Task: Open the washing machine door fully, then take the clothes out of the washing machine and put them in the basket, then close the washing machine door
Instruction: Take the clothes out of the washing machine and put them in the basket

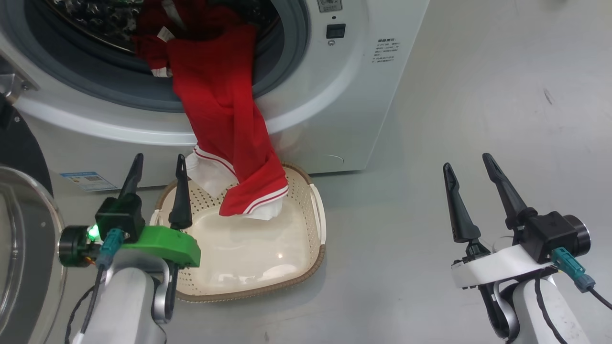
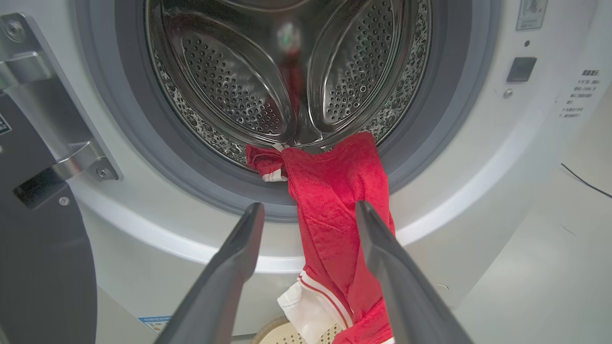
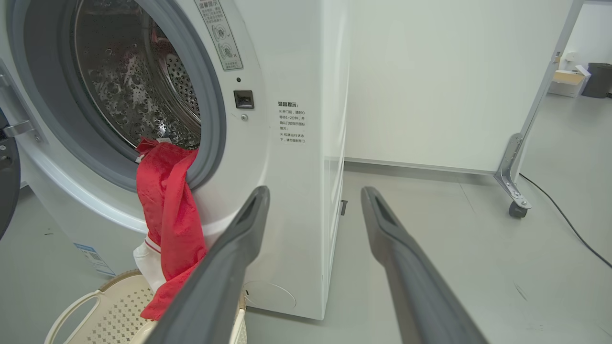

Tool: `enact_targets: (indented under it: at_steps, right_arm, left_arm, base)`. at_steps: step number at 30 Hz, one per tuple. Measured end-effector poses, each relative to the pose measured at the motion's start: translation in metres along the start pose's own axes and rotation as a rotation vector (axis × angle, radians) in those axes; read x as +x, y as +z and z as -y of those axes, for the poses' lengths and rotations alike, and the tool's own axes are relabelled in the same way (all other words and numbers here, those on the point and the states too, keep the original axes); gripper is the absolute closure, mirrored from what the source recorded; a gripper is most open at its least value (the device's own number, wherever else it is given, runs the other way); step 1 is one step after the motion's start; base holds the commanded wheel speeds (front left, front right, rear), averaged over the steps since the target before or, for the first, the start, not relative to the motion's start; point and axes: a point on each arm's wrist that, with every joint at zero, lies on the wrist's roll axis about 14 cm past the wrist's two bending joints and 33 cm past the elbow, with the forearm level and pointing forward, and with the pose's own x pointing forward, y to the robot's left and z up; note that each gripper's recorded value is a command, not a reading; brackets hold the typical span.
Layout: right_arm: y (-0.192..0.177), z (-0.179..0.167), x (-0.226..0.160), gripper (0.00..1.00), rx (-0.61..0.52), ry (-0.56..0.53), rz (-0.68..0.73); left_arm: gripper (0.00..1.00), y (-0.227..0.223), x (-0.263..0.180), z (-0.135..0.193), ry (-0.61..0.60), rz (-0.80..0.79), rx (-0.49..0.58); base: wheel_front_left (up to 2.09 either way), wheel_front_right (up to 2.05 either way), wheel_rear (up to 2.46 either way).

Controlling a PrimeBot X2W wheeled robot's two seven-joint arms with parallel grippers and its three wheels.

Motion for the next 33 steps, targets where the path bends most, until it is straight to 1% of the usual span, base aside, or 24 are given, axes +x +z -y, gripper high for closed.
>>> enact_targets:
  at_steps: [7, 14, 33]
  right_arm:
    - [0.006, -0.01, -0.006, 0.0, 0.003, 0.024, 0.011]
    - [0.006, -0.01, -0.021, 0.0, 0.007, 0.011, 0.004]
    - [0.005, -0.01, -0.031, 0.0, 0.01, -0.004, -0.002]
  left_arm:
    - [0.0, -0.006, -0.029, 0.002, -0.006, -0.019, 0.018]
    - [0.0, -0.007, -0.049, 0.011, -0.022, -0.022, 0.024]
    - [0.0, -0.004, -0.063, 0.017, -0.026, -0.006, 0.02]
  base:
    - [0.0, 0.0, 0.0]
    - [0.0, 0.0, 0.0]
    - [0.0, 0.0, 0.0]
